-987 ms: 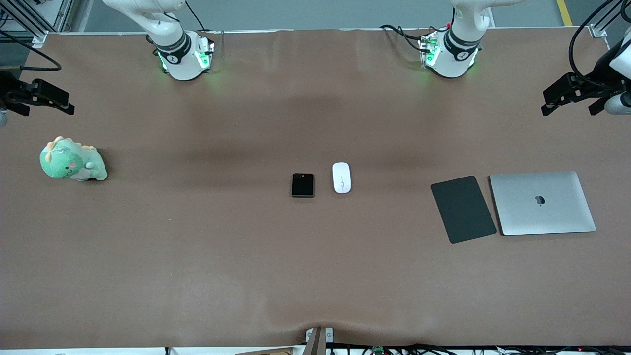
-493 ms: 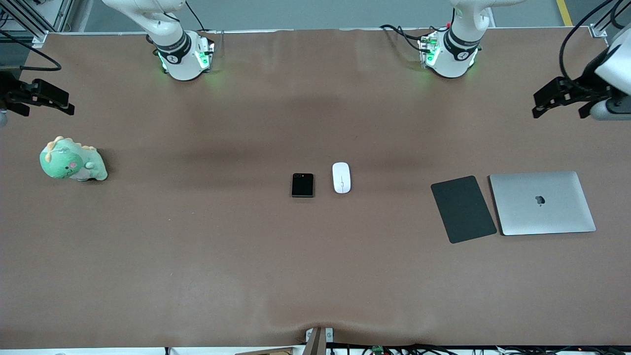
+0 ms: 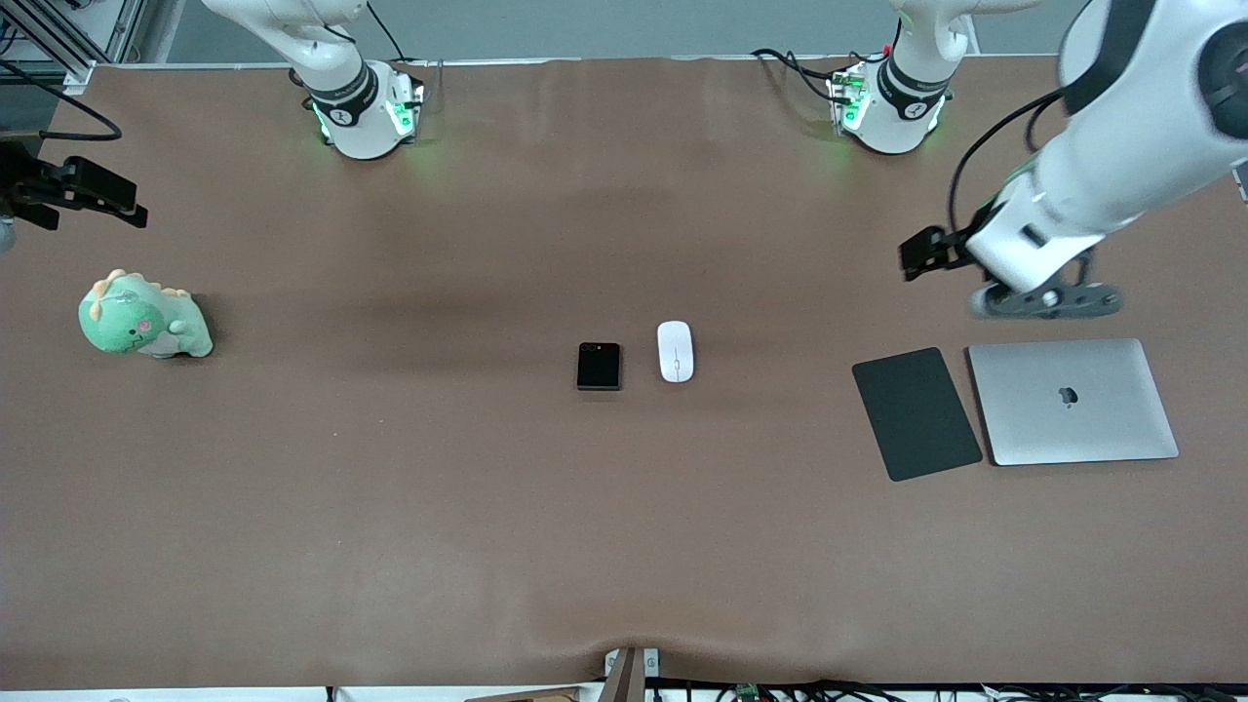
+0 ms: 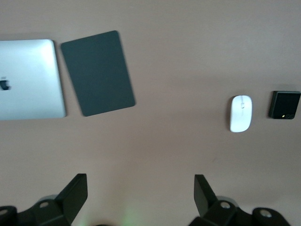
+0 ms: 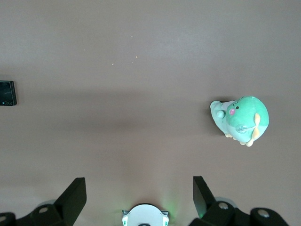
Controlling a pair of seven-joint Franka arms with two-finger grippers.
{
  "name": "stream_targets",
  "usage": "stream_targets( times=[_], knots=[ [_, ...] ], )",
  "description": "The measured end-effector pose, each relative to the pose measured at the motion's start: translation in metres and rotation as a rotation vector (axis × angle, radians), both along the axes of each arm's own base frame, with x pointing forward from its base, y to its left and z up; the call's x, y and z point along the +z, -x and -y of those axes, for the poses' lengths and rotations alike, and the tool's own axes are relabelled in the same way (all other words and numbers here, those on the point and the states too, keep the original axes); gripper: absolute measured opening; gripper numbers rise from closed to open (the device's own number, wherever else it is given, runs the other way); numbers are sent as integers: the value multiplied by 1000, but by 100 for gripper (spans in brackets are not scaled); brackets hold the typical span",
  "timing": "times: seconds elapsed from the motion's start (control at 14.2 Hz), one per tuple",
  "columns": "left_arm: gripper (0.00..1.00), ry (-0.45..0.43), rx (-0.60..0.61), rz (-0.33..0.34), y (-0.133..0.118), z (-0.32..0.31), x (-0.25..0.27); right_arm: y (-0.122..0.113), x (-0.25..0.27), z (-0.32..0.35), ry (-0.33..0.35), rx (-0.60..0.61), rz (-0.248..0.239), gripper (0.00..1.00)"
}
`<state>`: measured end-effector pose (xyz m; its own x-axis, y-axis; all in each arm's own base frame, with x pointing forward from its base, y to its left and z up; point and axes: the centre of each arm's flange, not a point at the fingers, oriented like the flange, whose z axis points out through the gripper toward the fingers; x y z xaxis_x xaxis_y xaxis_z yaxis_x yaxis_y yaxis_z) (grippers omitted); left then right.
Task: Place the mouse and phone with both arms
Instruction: 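Reach the left gripper down over the white mouse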
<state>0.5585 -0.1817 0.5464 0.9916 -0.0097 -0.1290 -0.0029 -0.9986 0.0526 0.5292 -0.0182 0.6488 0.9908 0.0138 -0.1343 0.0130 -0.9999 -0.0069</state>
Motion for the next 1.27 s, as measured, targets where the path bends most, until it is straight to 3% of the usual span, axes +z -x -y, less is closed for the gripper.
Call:
stream_targets(
  times=[0.35, 0.49, 0.92, 1.27],
  knots=[
    [100, 33, 6, -36, -4, 91, -71, 0, 0, 1, 0, -1, 0, 100],
    [100, 2, 9, -41, 2, 133, -109, 0, 0, 1, 0, -2, -1, 100],
    [100, -19, 56, -15, 25, 230, -220, 0, 0, 3, 0, -6, -1, 100],
    [97, -79, 10, 32, 50, 274, -290, 0, 0, 9, 0, -17, 1, 100]
  ],
)
